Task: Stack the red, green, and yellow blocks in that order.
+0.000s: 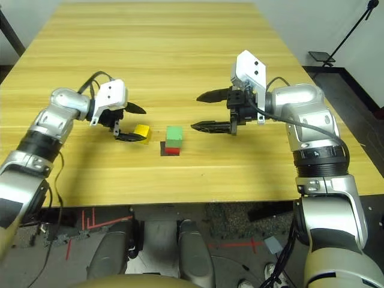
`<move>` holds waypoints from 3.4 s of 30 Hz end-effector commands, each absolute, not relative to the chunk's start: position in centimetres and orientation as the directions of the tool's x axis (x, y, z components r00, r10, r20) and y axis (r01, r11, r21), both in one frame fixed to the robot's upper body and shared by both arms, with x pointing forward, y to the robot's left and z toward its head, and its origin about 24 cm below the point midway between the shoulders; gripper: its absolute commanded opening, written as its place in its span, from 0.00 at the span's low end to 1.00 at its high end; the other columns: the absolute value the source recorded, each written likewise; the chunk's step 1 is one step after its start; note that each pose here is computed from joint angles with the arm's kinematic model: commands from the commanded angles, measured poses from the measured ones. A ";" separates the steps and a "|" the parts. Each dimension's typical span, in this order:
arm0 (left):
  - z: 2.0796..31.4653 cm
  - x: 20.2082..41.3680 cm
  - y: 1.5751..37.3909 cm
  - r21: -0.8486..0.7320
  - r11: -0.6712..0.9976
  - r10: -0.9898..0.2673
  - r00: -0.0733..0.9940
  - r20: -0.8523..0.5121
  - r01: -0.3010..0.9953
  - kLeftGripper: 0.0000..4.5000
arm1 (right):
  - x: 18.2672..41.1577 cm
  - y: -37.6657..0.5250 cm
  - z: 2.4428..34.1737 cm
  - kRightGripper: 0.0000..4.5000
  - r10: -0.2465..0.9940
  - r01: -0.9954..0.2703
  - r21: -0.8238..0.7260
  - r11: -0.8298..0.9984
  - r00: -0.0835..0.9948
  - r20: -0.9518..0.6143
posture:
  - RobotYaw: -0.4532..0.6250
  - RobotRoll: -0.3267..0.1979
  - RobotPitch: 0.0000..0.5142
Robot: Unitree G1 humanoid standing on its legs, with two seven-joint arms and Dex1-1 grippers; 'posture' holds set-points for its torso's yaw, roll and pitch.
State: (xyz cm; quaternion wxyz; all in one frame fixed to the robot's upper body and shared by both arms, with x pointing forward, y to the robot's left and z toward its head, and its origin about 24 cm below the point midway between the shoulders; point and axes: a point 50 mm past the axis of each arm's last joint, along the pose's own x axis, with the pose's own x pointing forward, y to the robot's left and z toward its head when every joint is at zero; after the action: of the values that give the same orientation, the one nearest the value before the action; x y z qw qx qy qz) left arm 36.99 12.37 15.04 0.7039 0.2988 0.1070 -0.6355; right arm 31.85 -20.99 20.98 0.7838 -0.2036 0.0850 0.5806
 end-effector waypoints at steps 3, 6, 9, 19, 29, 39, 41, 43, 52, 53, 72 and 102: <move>13.3 37.2 12.7 0.220 0.000 -0.786 0.136 -0.603 0.975 0.99 | 31.3 -21.2 21.0 1.00 0.872 -0.942 -0.216 0.258 0.323 -0.367 | 0.55 0.53 0.18; 12.7 37.2 13.0 0.204 0.009 -0.776 0.135 -0.617 0.979 0.99 | 31.0 -21.1 20.9 1.00 0.872 -0.942 -0.212 0.262 0.325 -0.366 | 0.54 0.53 0.19; 12.5 37.3 13.3 0.188 0.040 -0.776 0.149 -0.613 0.981 0.99 | 30.8 -21.1 20.8 1.00 0.872 -0.942 -0.207 0.264 0.325 -0.367 | 0.54 0.53 0.19; 13.0 38.0 13.0 0.143 0.193 -0.820 0.239 -0.520 0.971 0.45 | 31.1 -21.0 20.5 1.00 0.870 -0.942 -0.206 0.266 0.326 -0.369 | 0.56 0.53 0.19; 17.6 37.8 13.1 0.143 0.216 -0.846 0.258 -0.466 0.966 0.45 | 31.5 -21.1 20.3 1.00 0.870 -0.944 -0.200 0.262 0.320 -0.374 | 0.60 0.54 0.19; 22.8 33.8 9.9 0.197 0.067 -0.892 0.148 -0.427 0.978 0.45 | 31.7 -21.6 20.3 1.00 0.873 -0.948 -0.206 0.242 0.305 -0.381 | 0.62 0.57 0.18; 22.7 33.2 9.0 0.193 0.047 -0.896 0.126 -0.426 0.980 0.45 | 31.7 -21.6 20.4 1.00 0.873 -0.948 -0.208 0.240 0.305 -0.380 | 0.62 0.57 0.18; 22.4 33.0 8.5 0.187 0.042 -0.897 0.119 -0.426 0.982 0.45 | 31.8 -21.5 20.4 1.00 0.874 -0.948 -0.210 0.239 0.304 -0.378 | 0.61 0.57 0.18; 20.5 33.7 7.4 0.187 0.026 -0.887 0.109 -0.449 0.982 0.45 | 31.3 -21.4 20.4 1.00 0.877 -0.948 -0.209 0.240 0.304 -0.372 | 0.58 0.58 0.19; 20.4 33.8 7.3 0.187 0.024 -0.886 0.107 -0.451 0.982 0.45 | 31.2 -21.4 20.4 1.00 0.877 -0.948 -0.208 0.242 0.306 -0.372 | 0.58 0.58 0.19; 19.1 34.3 6.3 0.174 -0.012 -0.884 0.071 -0.461 0.985 0.45 | 30.6 -21.4 20.3 1.00 0.872 -0.945 -0.194 0.265 0.320 -0.370 | 0.55 0.60 0.24; 19.2 34.2 5.6 0.157 -0.032 -0.884 0.045 -0.465 0.987 0.45 | 30.4 -21.7 20.0 1.00 0.866 -0.941 -0.184 0.283 0.333 -0.374 | 0.54 0.61 0.26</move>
State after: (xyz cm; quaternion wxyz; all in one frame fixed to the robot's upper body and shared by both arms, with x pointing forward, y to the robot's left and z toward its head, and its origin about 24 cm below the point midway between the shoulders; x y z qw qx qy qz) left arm 34.39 6.05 18.75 0.6939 0.2156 0.1155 -0.6772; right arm 30.57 -21.32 19.92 0.7911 -0.1933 0.1024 0.5712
